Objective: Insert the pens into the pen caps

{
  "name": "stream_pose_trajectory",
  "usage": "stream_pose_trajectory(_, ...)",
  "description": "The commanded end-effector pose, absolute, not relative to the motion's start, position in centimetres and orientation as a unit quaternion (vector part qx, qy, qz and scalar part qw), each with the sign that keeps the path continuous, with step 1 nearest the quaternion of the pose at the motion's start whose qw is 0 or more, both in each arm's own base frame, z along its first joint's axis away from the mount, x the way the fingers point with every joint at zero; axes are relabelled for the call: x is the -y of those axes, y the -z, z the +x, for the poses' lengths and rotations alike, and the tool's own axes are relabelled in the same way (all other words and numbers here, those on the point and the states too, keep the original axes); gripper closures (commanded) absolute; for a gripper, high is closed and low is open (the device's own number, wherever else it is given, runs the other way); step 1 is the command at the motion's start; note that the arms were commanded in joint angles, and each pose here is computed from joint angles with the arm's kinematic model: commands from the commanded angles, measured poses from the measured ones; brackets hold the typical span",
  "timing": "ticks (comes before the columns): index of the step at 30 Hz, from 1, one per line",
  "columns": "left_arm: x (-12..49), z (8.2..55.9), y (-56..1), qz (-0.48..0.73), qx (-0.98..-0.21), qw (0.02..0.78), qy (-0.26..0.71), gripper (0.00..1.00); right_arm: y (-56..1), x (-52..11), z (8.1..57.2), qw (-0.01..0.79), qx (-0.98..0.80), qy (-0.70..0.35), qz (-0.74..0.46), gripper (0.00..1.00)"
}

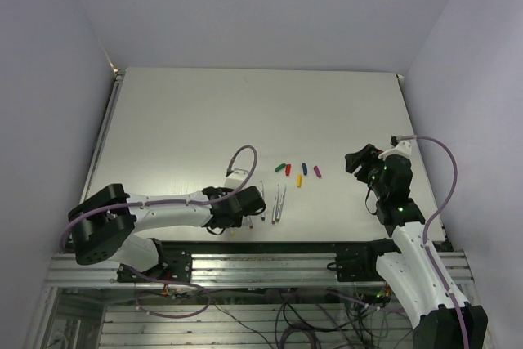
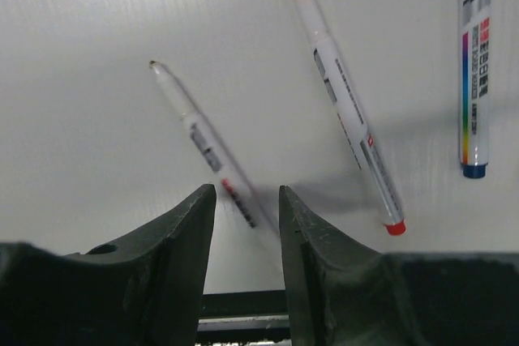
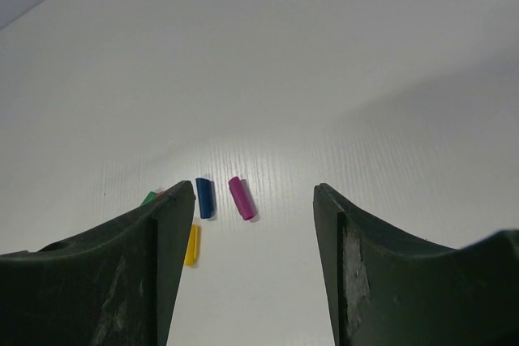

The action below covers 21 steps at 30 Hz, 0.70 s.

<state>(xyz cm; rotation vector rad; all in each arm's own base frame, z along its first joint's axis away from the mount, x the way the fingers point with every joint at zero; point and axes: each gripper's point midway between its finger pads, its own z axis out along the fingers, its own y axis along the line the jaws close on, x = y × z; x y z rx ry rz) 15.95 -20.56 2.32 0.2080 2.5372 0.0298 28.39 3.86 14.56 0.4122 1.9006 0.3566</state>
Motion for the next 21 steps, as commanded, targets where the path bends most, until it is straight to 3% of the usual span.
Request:
stream_pose_trajectory(1,19.7,13.9,-2.1,0.099,-0.963,0.25,-0.008,0.51,-15.3,-4.0,28.6,0.561,-0.795,-0.157,0.167,0.39)
stream_pose_trajectory(6,18.8,13.0,-1.8,0.102,-0.968,0.228,-0.024,0.45,-15.7,-4.0,28.7,0.561,-0.796,-0.156,0.165,0.39)
stream_pose_trajectory(9,18.3,12.5,-1.5,0.096,-0.971,0.217,-0.029,0.31,-15.8,-3.9,28.7,0.562,-0.796,-0.154,0.164,0.39)
stream_pose_trajectory(14,18.2,12.2,-0.4,0.071,-0.974,0.213,-0.015,0.28,-15.2,-3.9,28.6,0.557,-0.799,-0.154,0.167,0.39)
stream_pose_trajectory(17,18.6,12.0,0.4,0.067,-0.977,0.204,-0.009,0.36,-14.8,-3.9,28.6,0.551,-0.803,-0.152,0.168,0.39)
stream_pose_trajectory(21,18.6,11.6,1.1,0.061,-0.98,0.192,-0.001,0.67,-14.9,-3.8,28.7,0.55,-0.805,-0.146,0.168,0.39)
